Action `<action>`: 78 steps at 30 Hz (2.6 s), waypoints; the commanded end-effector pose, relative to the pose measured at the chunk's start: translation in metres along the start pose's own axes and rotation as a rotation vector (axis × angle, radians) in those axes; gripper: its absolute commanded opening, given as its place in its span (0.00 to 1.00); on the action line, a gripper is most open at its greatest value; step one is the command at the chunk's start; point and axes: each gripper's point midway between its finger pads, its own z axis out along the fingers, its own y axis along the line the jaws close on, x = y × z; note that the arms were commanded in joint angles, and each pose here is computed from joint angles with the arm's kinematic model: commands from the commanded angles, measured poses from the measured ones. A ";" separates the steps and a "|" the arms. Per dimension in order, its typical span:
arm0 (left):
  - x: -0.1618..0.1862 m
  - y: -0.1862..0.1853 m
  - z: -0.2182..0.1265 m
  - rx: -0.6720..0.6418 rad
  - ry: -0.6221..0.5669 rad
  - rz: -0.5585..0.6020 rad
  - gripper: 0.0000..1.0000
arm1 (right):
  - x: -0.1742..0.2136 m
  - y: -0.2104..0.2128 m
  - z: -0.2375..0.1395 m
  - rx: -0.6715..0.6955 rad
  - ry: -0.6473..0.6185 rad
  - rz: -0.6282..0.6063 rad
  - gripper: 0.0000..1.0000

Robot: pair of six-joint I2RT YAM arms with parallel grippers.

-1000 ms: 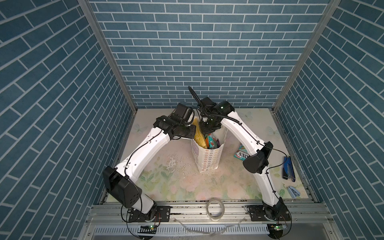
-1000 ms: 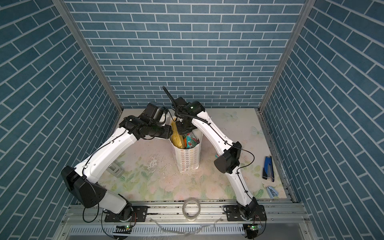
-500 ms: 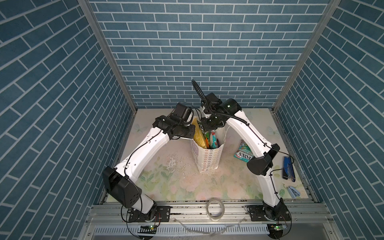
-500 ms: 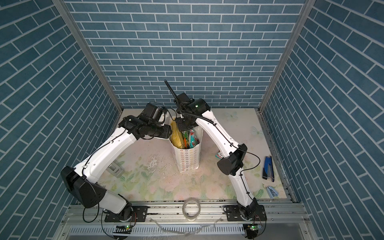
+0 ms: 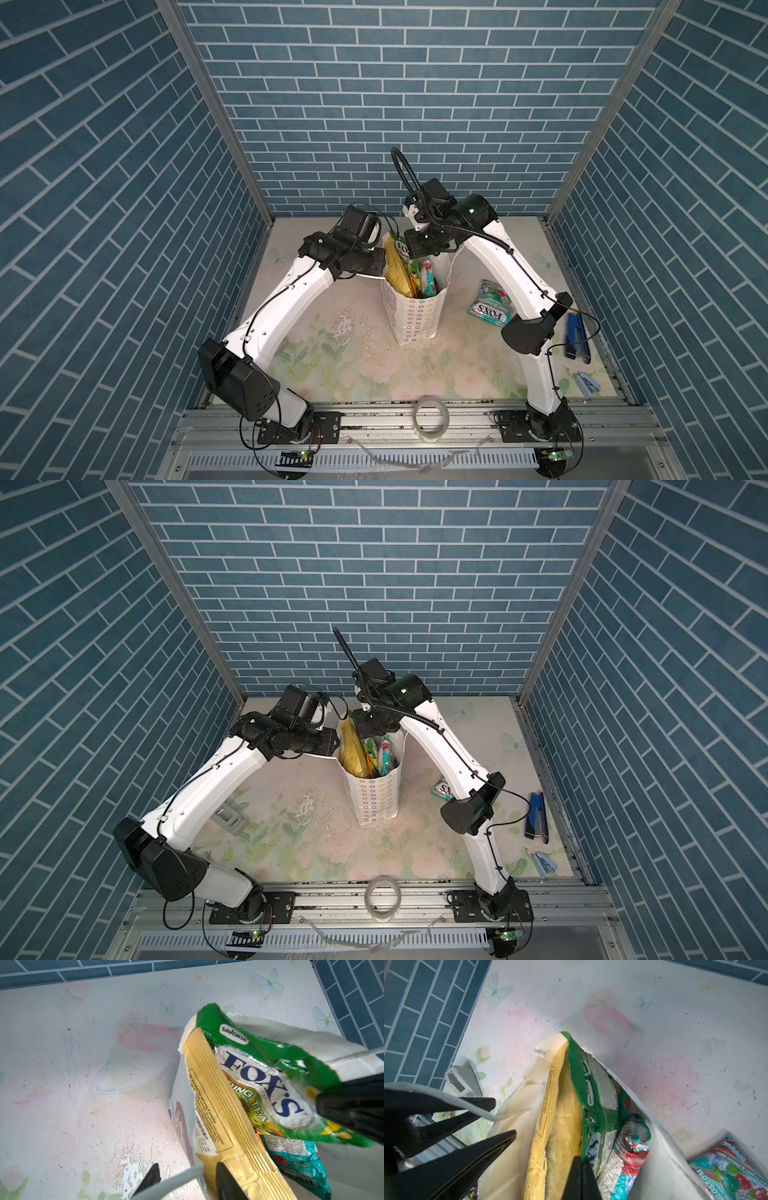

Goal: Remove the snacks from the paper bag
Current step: 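Lift the green packet up out of the bag with the right gripper, then lower the green packet onto the table beside the bag and release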

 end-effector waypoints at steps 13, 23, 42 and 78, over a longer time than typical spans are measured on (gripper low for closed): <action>-0.003 0.003 -0.010 0.005 -0.034 -0.013 0.46 | -0.025 0.012 -0.067 -0.088 -0.185 -0.040 0.00; -0.003 0.004 -0.013 0.001 -0.037 -0.015 0.46 | -0.038 0.008 -0.108 -0.076 -0.304 -0.060 0.00; -0.004 0.005 -0.022 -0.011 -0.044 -0.012 0.46 | -0.080 -0.031 -0.244 -0.220 -0.697 0.002 0.00; 0.004 0.007 -0.039 -0.007 -0.057 -0.015 0.47 | 0.026 -0.227 -0.036 0.015 -0.221 0.543 0.00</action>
